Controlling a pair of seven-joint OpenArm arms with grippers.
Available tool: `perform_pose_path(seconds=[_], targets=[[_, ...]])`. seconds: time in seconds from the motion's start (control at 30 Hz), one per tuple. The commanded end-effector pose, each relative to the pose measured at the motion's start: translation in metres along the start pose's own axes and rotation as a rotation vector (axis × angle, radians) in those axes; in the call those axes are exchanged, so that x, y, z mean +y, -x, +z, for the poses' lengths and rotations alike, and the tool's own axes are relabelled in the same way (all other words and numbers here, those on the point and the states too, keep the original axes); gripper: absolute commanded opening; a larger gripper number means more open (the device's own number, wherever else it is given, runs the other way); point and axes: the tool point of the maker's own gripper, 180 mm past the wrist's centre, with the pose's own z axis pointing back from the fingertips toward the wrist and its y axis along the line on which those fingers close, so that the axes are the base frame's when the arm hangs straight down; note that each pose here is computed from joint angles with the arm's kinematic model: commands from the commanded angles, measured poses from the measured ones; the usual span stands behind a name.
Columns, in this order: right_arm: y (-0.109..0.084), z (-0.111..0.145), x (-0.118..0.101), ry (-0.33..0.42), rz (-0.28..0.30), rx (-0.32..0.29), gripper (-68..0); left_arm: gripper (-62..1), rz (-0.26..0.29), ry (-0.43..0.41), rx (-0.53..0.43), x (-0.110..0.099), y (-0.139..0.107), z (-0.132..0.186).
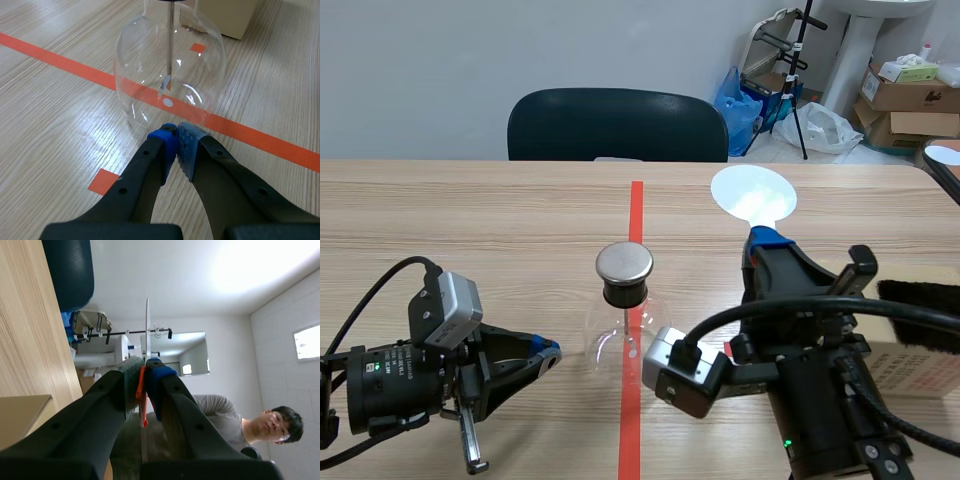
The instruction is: Do the electroscope experiment
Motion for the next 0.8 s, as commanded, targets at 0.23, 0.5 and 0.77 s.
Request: perform_pose_path(seconds=[0.23, 0.5, 0.77], targets=[[-0.003, -0.005, 0.0, -0.024, 0.016, -0.02, -66.5, -57.9, -0.004, -0.008, -0.036, 0.003, -0.009, -0.004], [-0.003, -0.005, 0.008, -0.066, 0.027, -0.02, -66.5, -57.9, -0.004, -0.008, -0.036, 0.003, -0.009, -0.004], [-0.001, -0.004, 0.012, -0.087, 0.041, -0.026, -66.5, -57.9, -0.004, -0.008, -0.035, 0.003, -0.009, -0.004]])
